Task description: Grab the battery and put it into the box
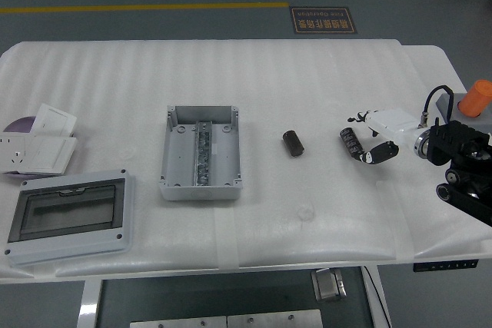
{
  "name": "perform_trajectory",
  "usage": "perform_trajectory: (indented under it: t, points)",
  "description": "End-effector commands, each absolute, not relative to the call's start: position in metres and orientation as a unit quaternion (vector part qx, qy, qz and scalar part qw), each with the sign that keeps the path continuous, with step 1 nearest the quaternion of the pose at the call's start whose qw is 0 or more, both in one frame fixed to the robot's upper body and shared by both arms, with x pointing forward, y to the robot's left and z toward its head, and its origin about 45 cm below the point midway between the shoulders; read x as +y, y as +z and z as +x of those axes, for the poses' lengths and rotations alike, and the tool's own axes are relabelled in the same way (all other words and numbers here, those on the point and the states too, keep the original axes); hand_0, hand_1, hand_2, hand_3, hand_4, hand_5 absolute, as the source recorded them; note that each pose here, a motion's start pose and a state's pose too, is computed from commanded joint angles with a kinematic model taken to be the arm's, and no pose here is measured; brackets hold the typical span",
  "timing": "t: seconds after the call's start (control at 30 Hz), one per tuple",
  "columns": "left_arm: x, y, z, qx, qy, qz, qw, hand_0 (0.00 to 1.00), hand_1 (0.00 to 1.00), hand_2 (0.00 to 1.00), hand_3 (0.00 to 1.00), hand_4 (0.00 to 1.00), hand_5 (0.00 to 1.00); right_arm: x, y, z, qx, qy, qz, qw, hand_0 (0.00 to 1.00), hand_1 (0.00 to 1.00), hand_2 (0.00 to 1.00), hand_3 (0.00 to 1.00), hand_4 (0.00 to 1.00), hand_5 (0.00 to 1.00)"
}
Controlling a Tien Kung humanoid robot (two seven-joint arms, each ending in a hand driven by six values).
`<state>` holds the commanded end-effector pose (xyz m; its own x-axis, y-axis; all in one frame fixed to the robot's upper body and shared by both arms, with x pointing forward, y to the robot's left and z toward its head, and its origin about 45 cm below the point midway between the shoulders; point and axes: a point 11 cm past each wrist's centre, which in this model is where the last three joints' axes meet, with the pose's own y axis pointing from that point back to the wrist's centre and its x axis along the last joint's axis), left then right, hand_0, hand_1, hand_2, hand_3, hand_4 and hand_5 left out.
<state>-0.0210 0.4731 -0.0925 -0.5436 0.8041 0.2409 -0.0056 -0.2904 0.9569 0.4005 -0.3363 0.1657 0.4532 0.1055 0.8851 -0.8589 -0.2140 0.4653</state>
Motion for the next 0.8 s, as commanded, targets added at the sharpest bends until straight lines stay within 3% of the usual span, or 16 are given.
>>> perform_trajectory:
  t: [0.17,0.2,0.37,0.4,0.8]
  points:
    - [0.4726,-0.0927,-0.0215,0.523,0.705,0.383,0.287,0.634,0.666,0.626,0.631,0.693,0.301,-0.3358,0.1621,0.3994,-0.289,0.432,0.648,0.556,0.485,0.58,0.832,0.853,0.613,0.22]
    - [0.4725,-0.0927,-0.0222,0.523,0.705,0.384,0.287,0.633,0.666,0.626,0.631,0.693,0.302,-0.3354,0.1617,0.3992,-0.289,0.432,0.648,0.556,0.476,0.58,0.808,0.786,0.482,0.159]
    - [0.4729,-0.0926,-0.0232,0.524,0.704,0.385,0.286,0.633,0.666,0.626,0.631,0.693,0.302,-0.3325,0.1598,0.3987,-0.289,0.432,0.65,0.554,0.476,0.58,0.808,0.786,0.482,0.159]
    - [0.473,-0.0925,-0.0228,0.523,0.704,0.385,0.287,0.633,0.666,0.625,0.631,0.693,0.301,-0.3319,0.1594,0.3985,-0.29,0.431,0.651,0.553,0.453,0.58,0.741,0.723,0.179,0.011]
    - [0.473,-0.0926,-0.0217,0.522,0.706,0.384,0.287,0.632,0.666,0.626,0.631,0.693,0.302,-0.3285,0.167,0.3989,-0.312,0.422,0.661,0.537,0.454,0.58,0.737,0.723,0.212,0.026]
